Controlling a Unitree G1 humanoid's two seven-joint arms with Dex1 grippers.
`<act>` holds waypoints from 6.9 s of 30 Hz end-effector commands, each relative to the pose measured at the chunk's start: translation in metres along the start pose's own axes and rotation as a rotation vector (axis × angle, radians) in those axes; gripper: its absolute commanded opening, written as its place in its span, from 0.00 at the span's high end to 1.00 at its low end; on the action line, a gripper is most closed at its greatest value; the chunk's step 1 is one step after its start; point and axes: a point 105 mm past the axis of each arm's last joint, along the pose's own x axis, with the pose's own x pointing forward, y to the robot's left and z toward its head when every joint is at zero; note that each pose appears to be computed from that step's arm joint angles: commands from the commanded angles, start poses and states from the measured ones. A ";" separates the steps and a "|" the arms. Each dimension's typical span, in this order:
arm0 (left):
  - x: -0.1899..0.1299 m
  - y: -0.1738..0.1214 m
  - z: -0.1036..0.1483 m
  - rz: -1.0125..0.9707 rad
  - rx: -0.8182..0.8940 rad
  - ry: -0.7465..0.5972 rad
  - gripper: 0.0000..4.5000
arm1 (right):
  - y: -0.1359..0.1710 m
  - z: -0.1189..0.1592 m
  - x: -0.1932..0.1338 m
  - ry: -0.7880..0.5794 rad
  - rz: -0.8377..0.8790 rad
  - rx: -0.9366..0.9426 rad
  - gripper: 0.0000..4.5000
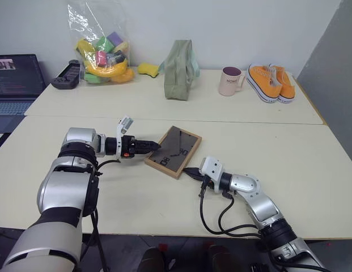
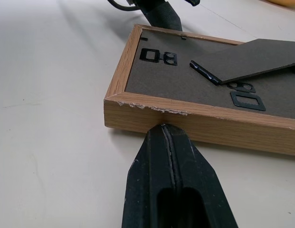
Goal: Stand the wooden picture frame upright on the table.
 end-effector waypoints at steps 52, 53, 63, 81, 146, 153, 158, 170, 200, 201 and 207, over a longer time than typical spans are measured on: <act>-0.002 -0.048 0.028 -0.244 0.112 -0.082 0.99 | -0.018 0.018 -0.016 -0.045 -0.042 -0.073 1.00; -0.003 -0.050 0.030 -0.253 0.108 -0.097 0.99 | -0.020 0.016 -0.018 -0.040 -0.046 -0.074 1.00; -0.010 -0.058 0.029 -0.260 0.110 -0.147 0.99 | -0.028 0.004 -0.037 0.005 -0.059 -0.077 1.00; -0.005 -0.013 0.037 0.011 0.148 -0.132 0.87 | -0.012 0.020 -0.014 -0.047 -0.025 -0.100 1.00; 0.033 0.025 0.016 0.292 0.851 0.084 0.99 | -0.055 0.009 -0.038 0.083 -0.310 -0.151 1.00; 0.015 0.040 0.010 0.362 0.801 0.099 0.99 | -0.078 0.011 -0.021 0.072 -0.332 -0.191 1.00; 0.017 0.039 0.006 0.352 0.765 0.109 0.99 | -0.087 0.009 -0.016 0.070 -0.326 -0.198 1.00; 0.043 -0.007 -0.054 0.117 0.733 0.237 0.99 | -0.095 0.004 -0.003 0.078 -0.313 -0.217 1.00; -0.014 -0.056 -0.048 -0.105 -0.142 0.082 0.99 | -0.054 -0.020 -0.061 0.195 -0.106 -0.311 1.00; -0.011 -0.056 -0.052 -0.111 -0.145 0.086 0.99 | -0.053 -0.020 -0.062 0.197 -0.108 -0.307 1.00; -0.009 -0.051 -0.064 -0.097 -0.173 0.073 0.90 | -0.051 -0.020 -0.065 0.203 -0.128 -0.289 1.00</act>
